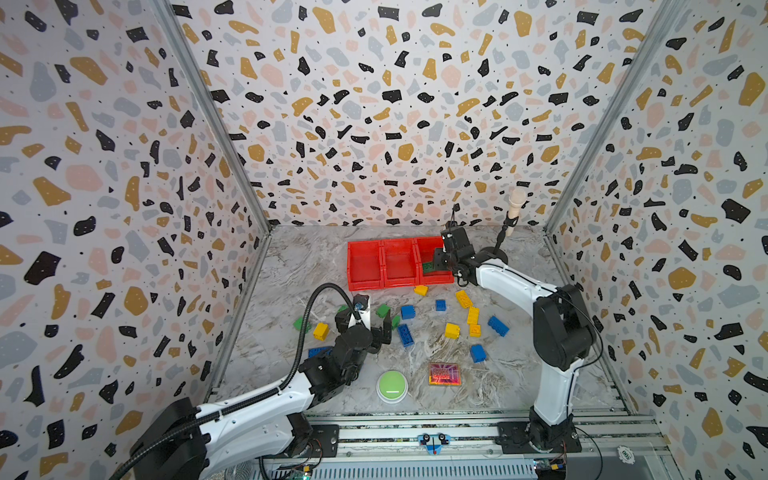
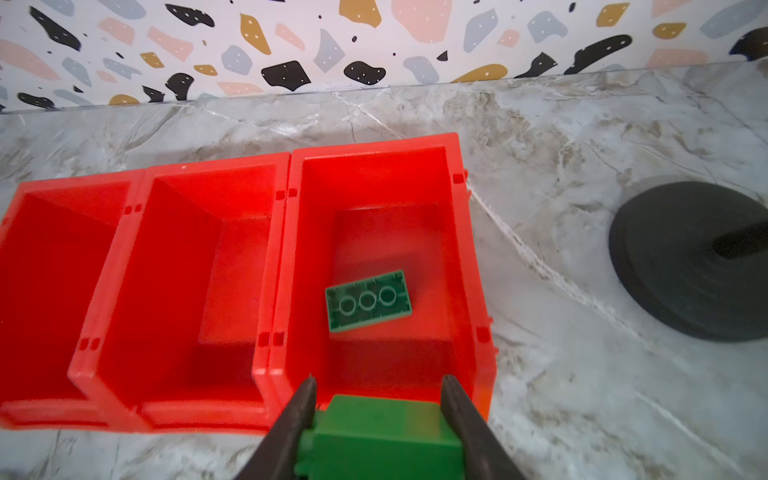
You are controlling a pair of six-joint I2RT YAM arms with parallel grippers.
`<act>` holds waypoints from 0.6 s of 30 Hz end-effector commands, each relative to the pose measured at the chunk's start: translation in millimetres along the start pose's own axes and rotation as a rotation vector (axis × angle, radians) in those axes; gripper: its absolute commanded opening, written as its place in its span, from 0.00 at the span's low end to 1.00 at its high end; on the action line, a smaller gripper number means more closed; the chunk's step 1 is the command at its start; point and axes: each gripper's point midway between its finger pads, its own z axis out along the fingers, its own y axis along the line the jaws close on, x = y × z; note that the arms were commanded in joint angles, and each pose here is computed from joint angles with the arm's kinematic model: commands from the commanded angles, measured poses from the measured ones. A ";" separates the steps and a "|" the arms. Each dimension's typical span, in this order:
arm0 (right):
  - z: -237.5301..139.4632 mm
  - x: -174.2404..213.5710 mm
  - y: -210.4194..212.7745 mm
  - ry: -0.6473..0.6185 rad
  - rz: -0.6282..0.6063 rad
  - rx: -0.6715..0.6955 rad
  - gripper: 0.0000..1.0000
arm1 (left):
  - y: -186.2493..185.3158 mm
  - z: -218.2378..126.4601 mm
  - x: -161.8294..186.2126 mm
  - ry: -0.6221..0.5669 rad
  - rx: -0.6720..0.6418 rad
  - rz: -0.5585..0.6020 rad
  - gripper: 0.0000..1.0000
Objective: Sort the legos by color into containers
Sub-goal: 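Carry the light green brick into the same bin and release it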
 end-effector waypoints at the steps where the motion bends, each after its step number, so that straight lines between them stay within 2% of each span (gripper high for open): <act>1: 24.9 -6.0 -2.4 0.041 -0.034 -0.010 0.46 | 7.6 2.0 -11.3 -0.014 -0.078 -0.013 1.00; 3: 36.7 -12.7 -0.5 0.040 -0.040 -0.025 0.52 | 13.4 1.9 -11.3 -0.020 -0.112 -0.036 1.00; 5: 41.0 -19.7 5.6 0.031 -0.063 -0.049 0.66 | 15.8 1.0 -11.0 -0.025 -0.122 -0.048 1.00; 8: 29.9 -29.1 15.8 -0.004 -0.095 -0.077 0.77 | 17.3 -0.7 -11.8 -0.031 -0.122 -0.066 1.00; 13: -6.0 -24.7 38.8 -0.045 -0.185 -0.075 0.81 | 25.0 -6.5 -6.3 -0.026 -0.135 -0.083 1.00; 18: -39.5 15.9 74.3 -0.019 -0.240 -0.179 0.84 | 38.4 -21.6 2.6 -0.049 -0.122 -0.161 1.00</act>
